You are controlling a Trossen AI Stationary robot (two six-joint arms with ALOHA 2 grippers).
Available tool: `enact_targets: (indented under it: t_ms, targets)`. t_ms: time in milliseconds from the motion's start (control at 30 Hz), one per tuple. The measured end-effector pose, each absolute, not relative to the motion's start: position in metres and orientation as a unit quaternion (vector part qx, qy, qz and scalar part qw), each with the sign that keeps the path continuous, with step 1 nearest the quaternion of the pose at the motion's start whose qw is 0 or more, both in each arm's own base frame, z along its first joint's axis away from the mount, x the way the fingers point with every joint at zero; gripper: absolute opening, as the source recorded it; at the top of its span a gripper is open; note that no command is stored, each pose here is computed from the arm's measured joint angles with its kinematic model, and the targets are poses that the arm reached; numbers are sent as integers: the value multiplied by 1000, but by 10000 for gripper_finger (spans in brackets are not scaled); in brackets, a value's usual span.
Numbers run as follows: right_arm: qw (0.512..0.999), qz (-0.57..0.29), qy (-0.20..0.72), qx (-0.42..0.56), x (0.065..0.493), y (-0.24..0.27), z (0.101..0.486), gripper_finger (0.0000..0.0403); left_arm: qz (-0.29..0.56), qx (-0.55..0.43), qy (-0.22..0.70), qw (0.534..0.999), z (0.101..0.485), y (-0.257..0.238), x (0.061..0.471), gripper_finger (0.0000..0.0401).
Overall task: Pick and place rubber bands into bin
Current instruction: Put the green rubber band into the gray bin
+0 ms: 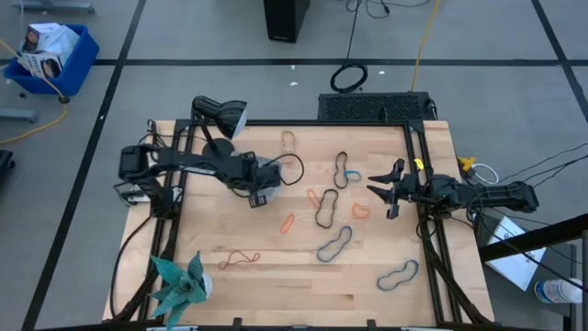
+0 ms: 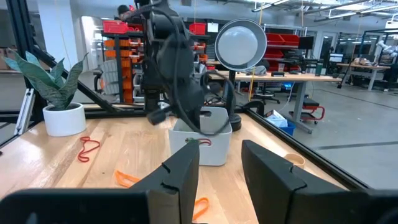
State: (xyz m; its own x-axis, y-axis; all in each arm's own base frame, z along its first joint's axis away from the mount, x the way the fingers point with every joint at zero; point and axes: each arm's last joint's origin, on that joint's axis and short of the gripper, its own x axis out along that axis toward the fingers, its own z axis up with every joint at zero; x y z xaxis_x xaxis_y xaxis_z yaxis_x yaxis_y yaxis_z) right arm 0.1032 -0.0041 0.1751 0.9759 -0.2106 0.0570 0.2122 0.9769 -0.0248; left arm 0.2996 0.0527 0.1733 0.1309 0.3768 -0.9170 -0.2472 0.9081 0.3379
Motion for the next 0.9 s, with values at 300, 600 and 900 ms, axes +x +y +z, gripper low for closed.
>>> enact_targets:
  t_ms: [300,600,900]
  targets:
    - [994,-106,-27,-15,103,-4,175,116,192,16,640,744,155,64,305,9]
    - [994,-106,-27,-16,103,-4,175,116,191,14,639,745,156,65,305,34]
    - [994,-106,-27,-16,103,-4,175,116,198,7,637,745,156,65,304,46]
